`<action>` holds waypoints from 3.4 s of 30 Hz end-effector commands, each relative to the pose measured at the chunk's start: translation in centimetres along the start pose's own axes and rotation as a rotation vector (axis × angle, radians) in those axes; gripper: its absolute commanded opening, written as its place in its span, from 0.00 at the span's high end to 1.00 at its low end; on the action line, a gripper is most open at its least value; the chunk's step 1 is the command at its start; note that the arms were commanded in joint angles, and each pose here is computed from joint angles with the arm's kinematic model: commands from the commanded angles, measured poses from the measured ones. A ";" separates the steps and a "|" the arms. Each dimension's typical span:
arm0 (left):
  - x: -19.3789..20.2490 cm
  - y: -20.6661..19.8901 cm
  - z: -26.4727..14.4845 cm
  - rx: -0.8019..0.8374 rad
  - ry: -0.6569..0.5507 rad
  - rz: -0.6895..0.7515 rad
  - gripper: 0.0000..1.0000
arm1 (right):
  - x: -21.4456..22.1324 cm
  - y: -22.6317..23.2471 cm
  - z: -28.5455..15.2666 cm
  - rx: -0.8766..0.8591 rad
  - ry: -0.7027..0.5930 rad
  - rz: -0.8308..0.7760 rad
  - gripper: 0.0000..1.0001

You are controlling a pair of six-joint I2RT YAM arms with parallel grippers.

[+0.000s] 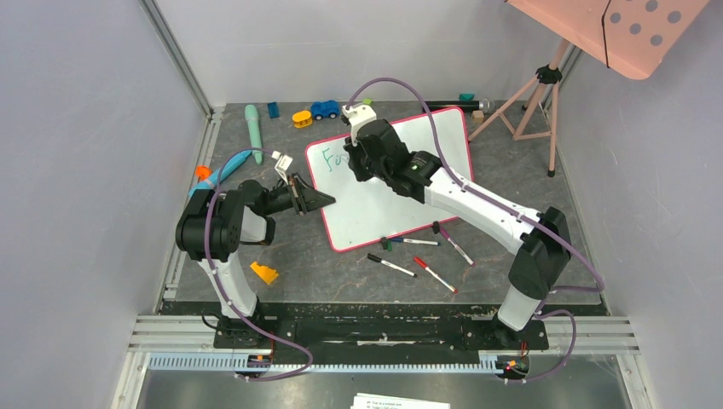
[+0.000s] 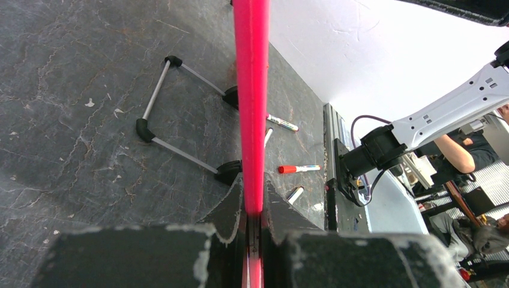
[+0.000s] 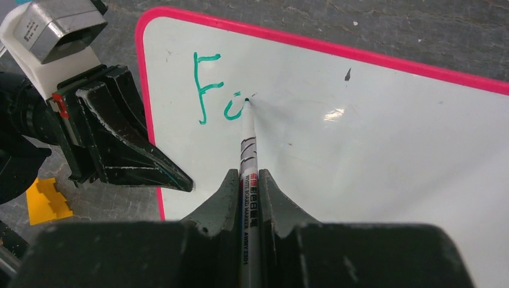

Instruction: Write a sentence on the whiteboard

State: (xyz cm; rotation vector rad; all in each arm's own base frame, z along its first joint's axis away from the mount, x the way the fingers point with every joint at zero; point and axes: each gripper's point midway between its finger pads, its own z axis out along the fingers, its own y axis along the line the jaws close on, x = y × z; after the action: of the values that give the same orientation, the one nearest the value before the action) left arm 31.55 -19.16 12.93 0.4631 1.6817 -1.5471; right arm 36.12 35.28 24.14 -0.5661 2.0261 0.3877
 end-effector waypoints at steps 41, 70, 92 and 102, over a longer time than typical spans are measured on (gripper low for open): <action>1.5 -2.4 0.1 0.110 0.087 0.118 0.98 | -4.6 -0.8 -3.2 -0.049 -0.139 0.038 1.00; 1.5 -2.5 0.0 0.112 0.088 0.121 0.98 | -3.8 -2.9 -0.1 0.046 -0.074 0.048 1.00; 1.5 -2.5 0.1 0.111 0.086 0.121 0.98 | -3.6 -2.0 0.0 -0.006 -0.065 0.036 1.00; 1.5 -2.4 0.1 0.110 0.086 0.119 0.98 | -3.8 -2.5 -0.3 0.022 -0.072 0.046 1.00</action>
State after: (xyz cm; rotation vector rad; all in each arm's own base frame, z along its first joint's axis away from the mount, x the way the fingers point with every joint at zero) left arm 31.49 -19.20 12.94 0.4652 1.6816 -1.5481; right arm 38.32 34.10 25.94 -0.5063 2.0051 0.4061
